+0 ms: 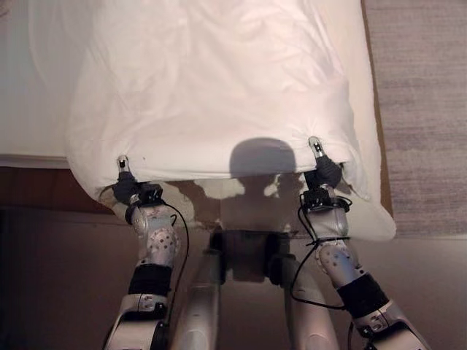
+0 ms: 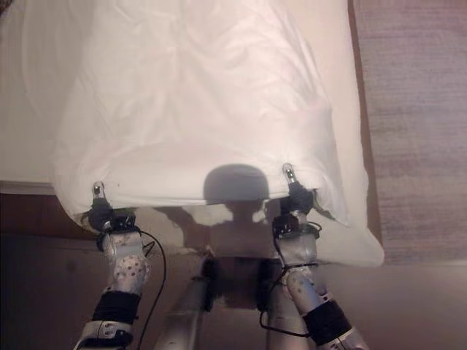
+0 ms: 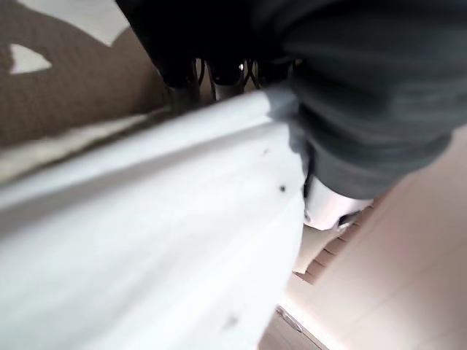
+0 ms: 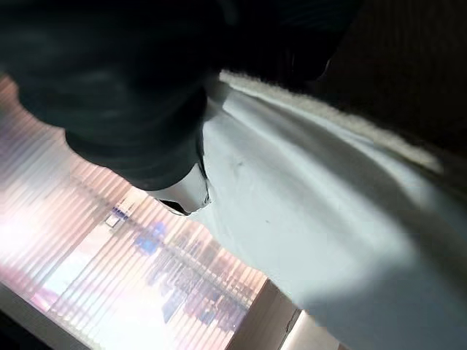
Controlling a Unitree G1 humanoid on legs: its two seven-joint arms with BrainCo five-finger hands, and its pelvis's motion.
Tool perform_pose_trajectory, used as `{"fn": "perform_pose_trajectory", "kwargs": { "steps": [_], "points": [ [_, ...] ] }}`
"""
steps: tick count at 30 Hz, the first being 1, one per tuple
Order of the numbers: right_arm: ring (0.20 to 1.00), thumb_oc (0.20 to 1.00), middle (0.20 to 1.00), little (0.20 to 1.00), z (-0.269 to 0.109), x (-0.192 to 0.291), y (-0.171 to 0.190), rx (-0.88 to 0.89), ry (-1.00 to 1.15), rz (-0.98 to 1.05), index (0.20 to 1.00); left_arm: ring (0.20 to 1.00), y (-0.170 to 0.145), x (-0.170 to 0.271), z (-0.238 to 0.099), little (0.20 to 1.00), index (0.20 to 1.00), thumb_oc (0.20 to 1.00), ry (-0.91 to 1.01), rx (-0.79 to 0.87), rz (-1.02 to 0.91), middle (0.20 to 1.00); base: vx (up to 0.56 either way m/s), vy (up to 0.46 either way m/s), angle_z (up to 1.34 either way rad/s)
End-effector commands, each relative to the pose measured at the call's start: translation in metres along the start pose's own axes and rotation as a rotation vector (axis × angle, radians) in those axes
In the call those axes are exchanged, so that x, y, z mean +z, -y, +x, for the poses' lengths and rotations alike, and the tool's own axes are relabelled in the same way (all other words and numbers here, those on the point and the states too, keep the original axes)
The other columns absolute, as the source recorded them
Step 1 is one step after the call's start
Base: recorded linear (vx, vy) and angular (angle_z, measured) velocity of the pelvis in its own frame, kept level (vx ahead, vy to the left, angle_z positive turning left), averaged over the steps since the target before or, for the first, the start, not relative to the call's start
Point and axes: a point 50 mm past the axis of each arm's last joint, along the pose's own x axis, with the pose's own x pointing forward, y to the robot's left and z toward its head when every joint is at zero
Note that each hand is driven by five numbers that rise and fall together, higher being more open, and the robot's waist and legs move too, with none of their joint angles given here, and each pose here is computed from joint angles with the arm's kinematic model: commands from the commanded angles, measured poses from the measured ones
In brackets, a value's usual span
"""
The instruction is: Make the bed
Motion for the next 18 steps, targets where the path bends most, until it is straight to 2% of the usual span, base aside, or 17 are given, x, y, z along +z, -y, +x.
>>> {"fn": "perform_pose_trajectory", "kwargs": {
  "steps": [1,4,7,10,13,18],
  "points": [
    [0.200,0.200,0.200,0.200,-0.005,0.071,0.033,-0.102,0.336,-0.037,0.200,0.200,-0.013,0.079,0.016,0.200,0.200,0.200,0.356,-0.012,-0.015,0.200,-0.05,0.482,0.01],
    [0.200,0.200,0.200,0.200,-0.006,0.073,0.038,-0.118,0.336,-0.061,0.200,0.200,-0.010,0.081,0.013,0.200,0.200,0.200,0.366,-0.057,-0.079,0.200,-0.04,0.591,-0.08],
    [0.200,0.200,0.200,0.200,-0.010,0.071,0.047,-0.158,0.325,-0.084,0.200,0.200,-0.019,0.081,0.011,0.200,0.200,0.200,0.340,-0.079,-0.053,0.200,0.03,0.739,0.28],
    [0.200,0.200,0.200,0.200,-0.011,0.058,0.043,-0.148,0.280,-0.067,0.200,0.200,-0.028,0.084,0.004,0.200,0.200,0.200,0.334,-0.102,0.016,0.200,0.06,0.706,-0.46],
    [0.200,0.200,0.200,0.200,-0.015,0.056,0.044,-0.132,0.262,-0.065,0.200,0.200,-0.024,0.079,0.000,0.200,0.200,0.200,0.300,-0.144,0.015,0.200,-0.03,0.443,-0.44],
    [0.200,0.200,0.200,0.200,-0.023,0.046,0.042,-0.091,0.208,-0.031,0.200,0.200,-0.031,0.076,-0.007,0.200,0.200,0.200,0.274,-0.111,0.032,0.200,-0.04,0.178,-0.15]
  ]
}}
